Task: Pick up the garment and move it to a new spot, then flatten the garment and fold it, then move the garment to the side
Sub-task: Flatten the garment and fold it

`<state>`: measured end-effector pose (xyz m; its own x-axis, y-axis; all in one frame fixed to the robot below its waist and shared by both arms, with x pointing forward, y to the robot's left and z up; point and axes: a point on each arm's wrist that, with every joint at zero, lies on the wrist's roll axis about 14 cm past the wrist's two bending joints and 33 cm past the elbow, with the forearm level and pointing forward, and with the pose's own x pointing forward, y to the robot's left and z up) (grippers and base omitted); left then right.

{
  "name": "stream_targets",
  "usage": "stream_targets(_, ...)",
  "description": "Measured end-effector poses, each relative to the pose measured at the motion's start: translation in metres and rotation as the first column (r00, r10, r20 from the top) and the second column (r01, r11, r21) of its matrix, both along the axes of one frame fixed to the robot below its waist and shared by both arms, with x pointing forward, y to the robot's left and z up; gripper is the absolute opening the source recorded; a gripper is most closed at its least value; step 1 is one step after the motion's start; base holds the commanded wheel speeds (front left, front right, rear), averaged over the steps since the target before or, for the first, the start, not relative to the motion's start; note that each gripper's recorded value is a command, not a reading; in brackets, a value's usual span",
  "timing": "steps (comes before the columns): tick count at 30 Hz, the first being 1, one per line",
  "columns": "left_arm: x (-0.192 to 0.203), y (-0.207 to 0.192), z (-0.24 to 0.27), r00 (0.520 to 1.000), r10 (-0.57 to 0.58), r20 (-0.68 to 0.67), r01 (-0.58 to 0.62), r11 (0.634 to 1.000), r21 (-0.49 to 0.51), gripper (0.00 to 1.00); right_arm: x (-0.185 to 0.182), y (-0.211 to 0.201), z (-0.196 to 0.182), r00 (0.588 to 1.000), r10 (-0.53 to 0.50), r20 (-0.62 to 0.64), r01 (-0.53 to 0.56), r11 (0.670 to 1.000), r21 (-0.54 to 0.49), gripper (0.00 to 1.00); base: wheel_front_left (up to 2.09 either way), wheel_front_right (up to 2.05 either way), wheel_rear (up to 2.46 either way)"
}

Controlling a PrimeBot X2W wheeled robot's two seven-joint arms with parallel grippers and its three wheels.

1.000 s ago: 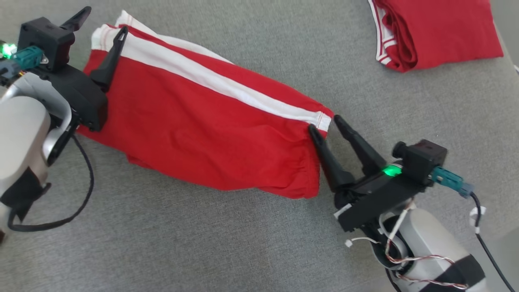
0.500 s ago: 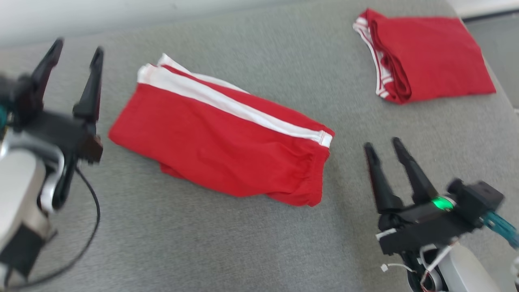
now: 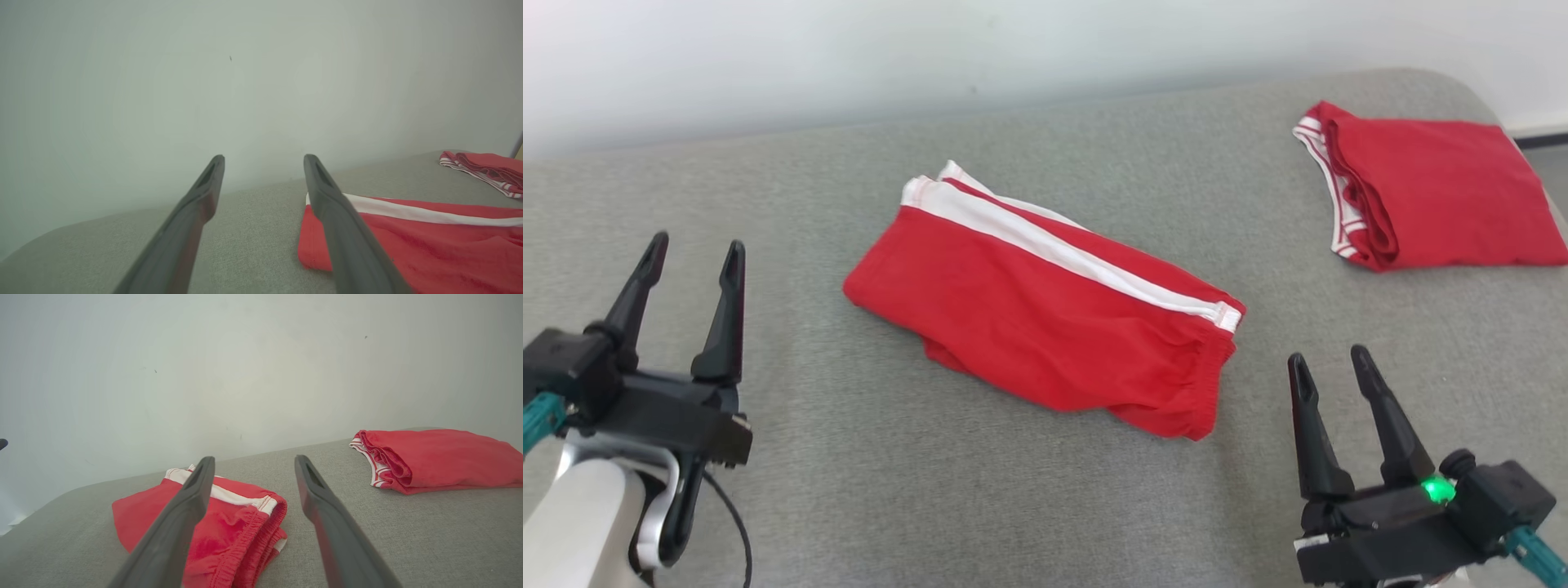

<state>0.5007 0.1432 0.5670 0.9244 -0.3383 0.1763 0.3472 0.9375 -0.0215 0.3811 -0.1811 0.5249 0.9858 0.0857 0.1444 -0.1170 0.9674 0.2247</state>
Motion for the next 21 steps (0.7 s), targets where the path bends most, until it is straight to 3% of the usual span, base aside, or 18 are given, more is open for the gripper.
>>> stream_targets(6,-0.002,0.009,0.001,1.0,0.0,0.005,0.0,0.999,0.033,1.0,-0.006,0.011,-0.001,1.0,0.005,0.002,-0.005,1.0,0.004,1.0,0.0,0.0,0.0)
stream_targets(13,0.032,-0.012,0.019,0.996,-0.084,-0.016,0.085,0.99,0.115,1.0,-0.005,0.01,-0.005,1.0,-0.007,-0.01,0.007,1.0,0.002,1.0,0.0,0.0,0.0)
stream_targets(21,0.074,-0.045,0.002,0.973,-0.154,-0.17,0.185,0.965,0.184,1.0,0.002,0.005,-0.017,0.998,-0.033,-0.046,0.033,0.999,0.002,1.0,0.0,0.0,0.0)
